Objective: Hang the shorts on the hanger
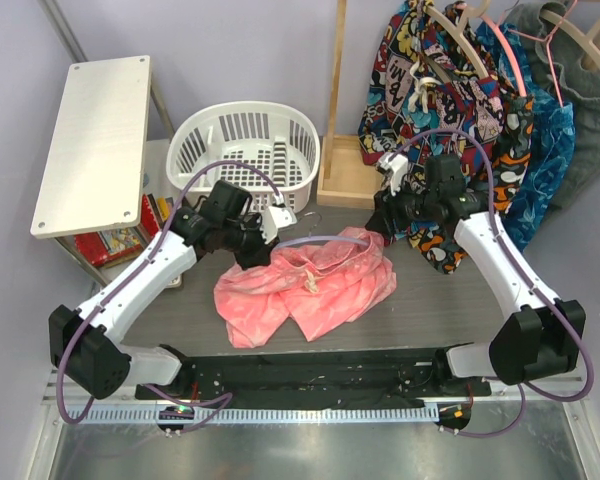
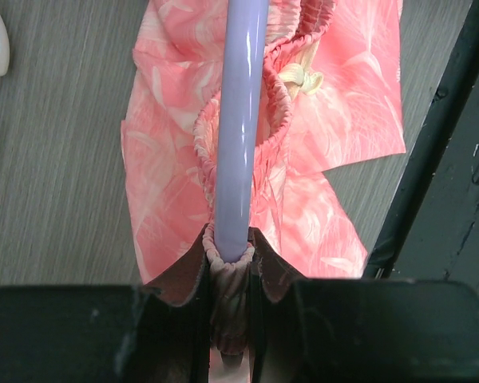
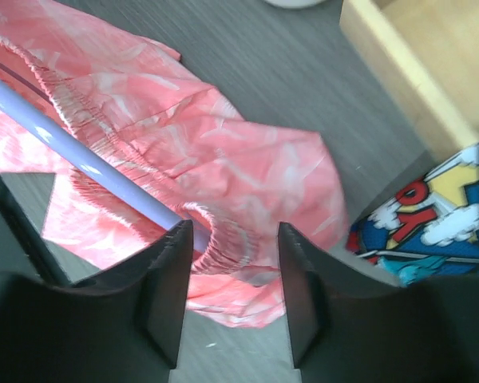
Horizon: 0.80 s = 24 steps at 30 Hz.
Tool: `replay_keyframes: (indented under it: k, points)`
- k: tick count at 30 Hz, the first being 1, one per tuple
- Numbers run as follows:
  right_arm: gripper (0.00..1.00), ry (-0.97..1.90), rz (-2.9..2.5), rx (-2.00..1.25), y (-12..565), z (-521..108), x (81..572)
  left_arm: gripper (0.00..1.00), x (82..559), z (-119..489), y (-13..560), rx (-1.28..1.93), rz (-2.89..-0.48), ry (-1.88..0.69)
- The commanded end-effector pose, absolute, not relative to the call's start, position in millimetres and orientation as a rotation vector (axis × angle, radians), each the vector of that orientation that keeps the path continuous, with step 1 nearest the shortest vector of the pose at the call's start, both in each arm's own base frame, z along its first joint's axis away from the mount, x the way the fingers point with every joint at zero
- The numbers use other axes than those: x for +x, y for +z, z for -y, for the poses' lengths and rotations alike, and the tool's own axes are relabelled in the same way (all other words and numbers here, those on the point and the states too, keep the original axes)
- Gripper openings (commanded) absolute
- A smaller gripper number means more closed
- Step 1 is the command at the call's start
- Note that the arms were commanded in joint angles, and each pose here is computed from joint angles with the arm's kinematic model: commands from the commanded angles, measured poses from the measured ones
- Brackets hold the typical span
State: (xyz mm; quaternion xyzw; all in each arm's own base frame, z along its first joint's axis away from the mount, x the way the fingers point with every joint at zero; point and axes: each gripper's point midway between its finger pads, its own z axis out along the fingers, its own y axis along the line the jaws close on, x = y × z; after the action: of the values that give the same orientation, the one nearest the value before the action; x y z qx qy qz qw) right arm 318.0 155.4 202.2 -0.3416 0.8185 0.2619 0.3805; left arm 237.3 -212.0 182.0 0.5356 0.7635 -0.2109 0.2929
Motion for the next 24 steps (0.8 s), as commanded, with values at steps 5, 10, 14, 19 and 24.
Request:
replay_keyframes:
  k: [5, 10, 14, 19, 24]
  points:
    - [0.67, 0.691, -1.751, -1.154, 252.5, -177.8, 298.1, 0.0, 245.3, 235.1, 212.5, 1.348, -1.918, -0.679]
    - [0.69, 0.734, -1.595, -1.309, 255.3, -218.0, 278.8, 0.0, 243.8, 241.4, 217.0, 1.351, -1.889, -0.723]
    - [0.68, 0.744, -1.518, -1.368, 251.4, -245.7, 275.4, 0.0, 239.0, 240.9, 215.4, 1.384, -1.869, -0.731]
    - [0.62, 0.787, -1.487, -1.451, 247.4, -270.9, 272.1, 0.0, 235.2, 240.3, 216.8, 1.392, -1.858, -0.74]
    - [0.34, 0.824, -1.504, -1.517, 235.3, -278.9, 261.2, 0.0, 234.5, 239.4, 216.8, 1.382, -1.854, -0.735]
